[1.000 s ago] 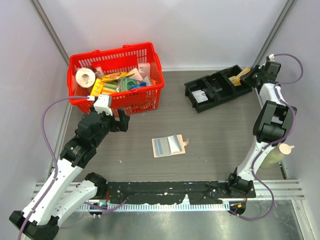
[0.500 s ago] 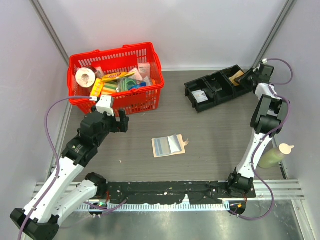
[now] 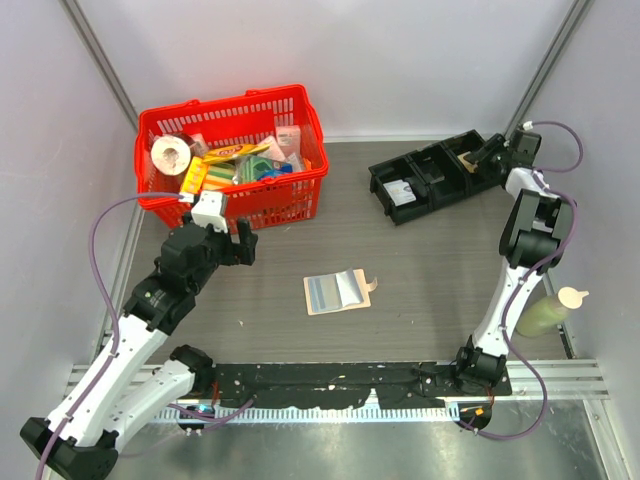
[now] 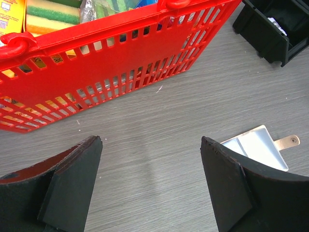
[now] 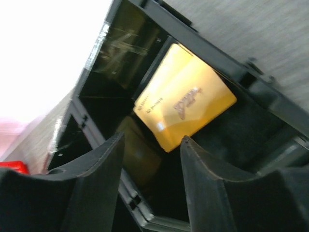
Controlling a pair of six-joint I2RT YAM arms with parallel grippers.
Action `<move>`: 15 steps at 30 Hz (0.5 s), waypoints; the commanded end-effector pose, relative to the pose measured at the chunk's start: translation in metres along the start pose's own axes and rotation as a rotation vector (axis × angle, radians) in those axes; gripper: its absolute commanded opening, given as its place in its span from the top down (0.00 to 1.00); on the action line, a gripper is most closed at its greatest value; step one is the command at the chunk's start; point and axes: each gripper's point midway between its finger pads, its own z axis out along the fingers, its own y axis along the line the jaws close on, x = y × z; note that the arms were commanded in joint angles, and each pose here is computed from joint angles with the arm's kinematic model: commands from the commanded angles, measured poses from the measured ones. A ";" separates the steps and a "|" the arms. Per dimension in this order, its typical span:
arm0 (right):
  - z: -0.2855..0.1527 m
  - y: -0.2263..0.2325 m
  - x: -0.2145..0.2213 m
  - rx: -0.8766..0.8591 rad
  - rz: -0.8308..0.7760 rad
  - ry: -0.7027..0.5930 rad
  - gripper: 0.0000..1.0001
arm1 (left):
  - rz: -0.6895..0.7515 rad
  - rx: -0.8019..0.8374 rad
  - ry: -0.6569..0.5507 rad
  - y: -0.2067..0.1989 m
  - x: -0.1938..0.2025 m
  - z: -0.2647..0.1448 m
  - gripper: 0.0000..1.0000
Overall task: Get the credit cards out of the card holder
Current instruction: Place the credit card in the storage box.
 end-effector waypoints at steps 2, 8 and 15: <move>-0.035 0.005 -0.030 0.093 -0.044 -0.096 0.39 | -0.003 0.000 -0.045 0.000 -0.010 -0.003 0.13; -0.091 0.039 -0.045 0.088 -0.130 -0.144 0.36 | -0.032 0.024 -0.054 -0.005 -0.011 -0.003 0.13; -0.146 0.105 0.029 -0.004 -0.259 -0.058 0.36 | -0.082 0.123 0.041 -0.028 0.002 0.006 0.13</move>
